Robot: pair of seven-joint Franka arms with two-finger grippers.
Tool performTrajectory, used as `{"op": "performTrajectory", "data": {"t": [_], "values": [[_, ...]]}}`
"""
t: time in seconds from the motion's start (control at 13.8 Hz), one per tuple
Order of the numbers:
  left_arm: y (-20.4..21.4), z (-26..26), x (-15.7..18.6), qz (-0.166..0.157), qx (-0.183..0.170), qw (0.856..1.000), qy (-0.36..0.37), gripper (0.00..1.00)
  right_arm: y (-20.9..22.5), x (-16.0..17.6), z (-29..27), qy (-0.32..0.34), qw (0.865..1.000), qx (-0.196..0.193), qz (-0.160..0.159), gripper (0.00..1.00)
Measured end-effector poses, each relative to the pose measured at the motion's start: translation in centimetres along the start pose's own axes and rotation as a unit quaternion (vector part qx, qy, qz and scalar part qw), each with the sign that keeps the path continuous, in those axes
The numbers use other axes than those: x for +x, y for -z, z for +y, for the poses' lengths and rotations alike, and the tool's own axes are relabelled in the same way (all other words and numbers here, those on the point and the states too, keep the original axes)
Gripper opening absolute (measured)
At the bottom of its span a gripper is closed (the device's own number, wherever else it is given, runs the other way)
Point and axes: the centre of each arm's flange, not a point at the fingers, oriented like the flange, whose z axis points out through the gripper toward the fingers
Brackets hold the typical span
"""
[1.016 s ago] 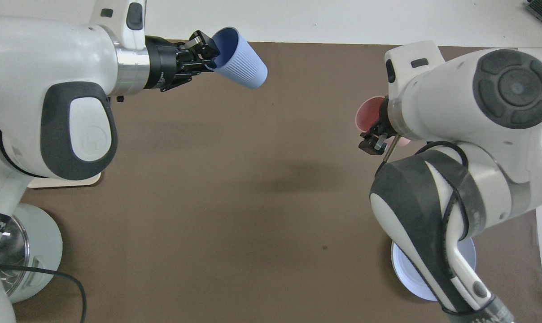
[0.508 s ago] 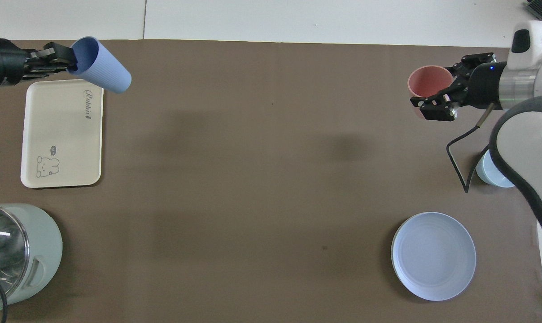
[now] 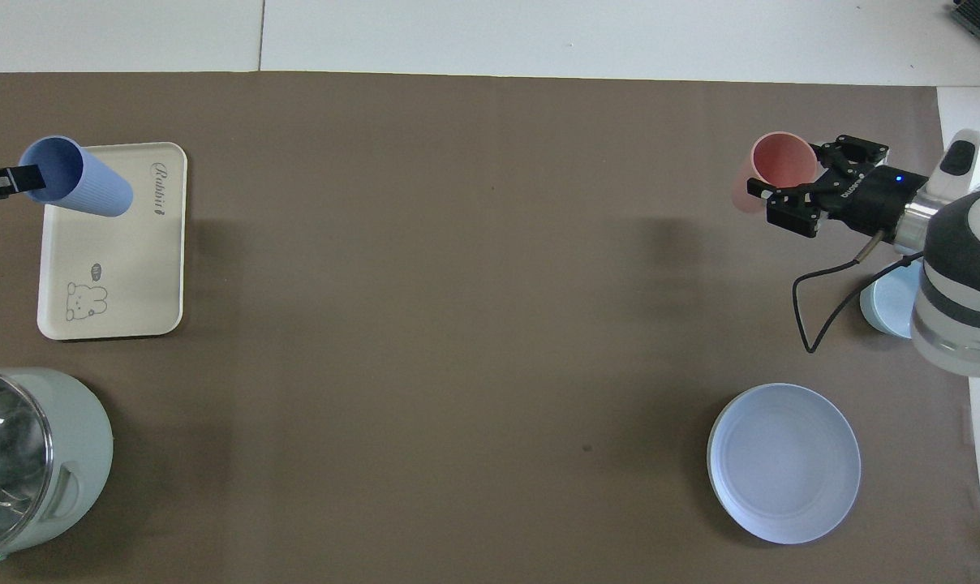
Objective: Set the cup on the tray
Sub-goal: 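Lower the cup onto the tray with the left gripper and release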
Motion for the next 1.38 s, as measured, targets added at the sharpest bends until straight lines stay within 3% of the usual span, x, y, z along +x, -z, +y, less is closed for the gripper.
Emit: {"op": "performTrajectory", "data": {"t": [0.36, 0.73, 1.09, 1.31, 1.38], "values": [[-2.8, -3.1, -2.7, 0.019, 0.039, 0.999, -0.016, 0.09, -1.8, -6.5, 2.2, -0.005, 1.000, -0.017, 0.024, 0.85], [-6.7, -5.6, -4.1, 0.020, 0.063, 0.998, -0.004, 0.09, -2.5, -8.9, 2.1, -0.003, 0.999, -0.018, 0.026, 0.85], [-6.6, -6.4, -4.0, 0.023, 0.067, 0.998, 0.000, 0.14, -3.8, -11.4, 1.6, -0.005, 0.998, -0.031, 0.054, 0.85], [-5.9, -6.4, -3.0, 0.033, 0.068, 0.997, -0.001, 0.44, -4.2, -11.9, 1.5, -0.007, 0.998, -0.028, 0.052, 0.85], [-5.7, -6.3, -2.7, 0.034, 0.067, 0.997, -0.002, 0.55, -4.2, -11.9, 1.6, -0.007, 0.998, -0.028, 0.052, 0.91]]}}
